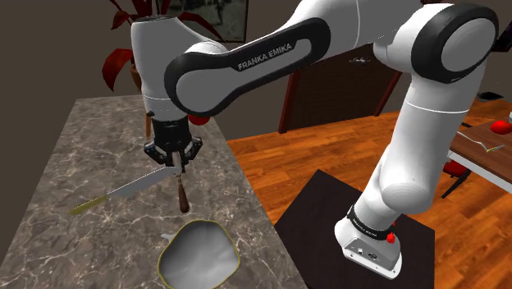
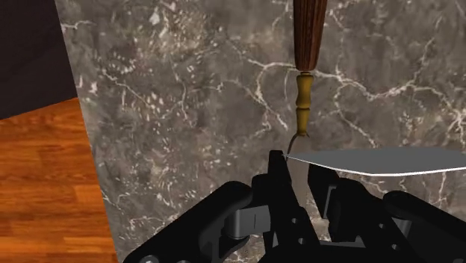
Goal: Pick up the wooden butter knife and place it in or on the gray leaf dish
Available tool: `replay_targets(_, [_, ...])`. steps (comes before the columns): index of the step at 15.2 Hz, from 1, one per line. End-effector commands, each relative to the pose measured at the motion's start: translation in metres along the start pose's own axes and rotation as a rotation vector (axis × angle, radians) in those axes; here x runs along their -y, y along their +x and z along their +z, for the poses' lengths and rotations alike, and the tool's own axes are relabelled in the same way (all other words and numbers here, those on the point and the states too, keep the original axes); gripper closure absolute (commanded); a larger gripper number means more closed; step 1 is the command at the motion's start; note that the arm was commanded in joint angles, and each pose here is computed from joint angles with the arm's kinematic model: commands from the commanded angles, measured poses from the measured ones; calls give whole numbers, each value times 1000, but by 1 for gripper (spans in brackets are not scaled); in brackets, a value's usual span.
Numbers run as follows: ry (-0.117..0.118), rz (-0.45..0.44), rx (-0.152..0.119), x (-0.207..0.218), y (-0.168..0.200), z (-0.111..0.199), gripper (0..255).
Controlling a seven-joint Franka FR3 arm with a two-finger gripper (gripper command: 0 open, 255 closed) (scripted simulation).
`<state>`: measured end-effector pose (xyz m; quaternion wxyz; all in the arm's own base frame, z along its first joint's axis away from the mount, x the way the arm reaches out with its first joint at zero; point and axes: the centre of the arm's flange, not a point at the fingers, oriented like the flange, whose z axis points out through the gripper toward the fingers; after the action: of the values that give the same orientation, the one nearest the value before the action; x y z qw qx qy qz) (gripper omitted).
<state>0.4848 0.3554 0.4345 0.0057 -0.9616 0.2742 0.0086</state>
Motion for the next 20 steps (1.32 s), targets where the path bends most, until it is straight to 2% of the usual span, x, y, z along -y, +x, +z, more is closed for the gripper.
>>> replay_targets(1, [0, 1, 0, -3, -25, -1, 255])
replay_targets(12, [0, 1, 0, -20, -172, -3, 255])
replay_targets(20, [0, 1, 0, -20, -171, 40, 255])
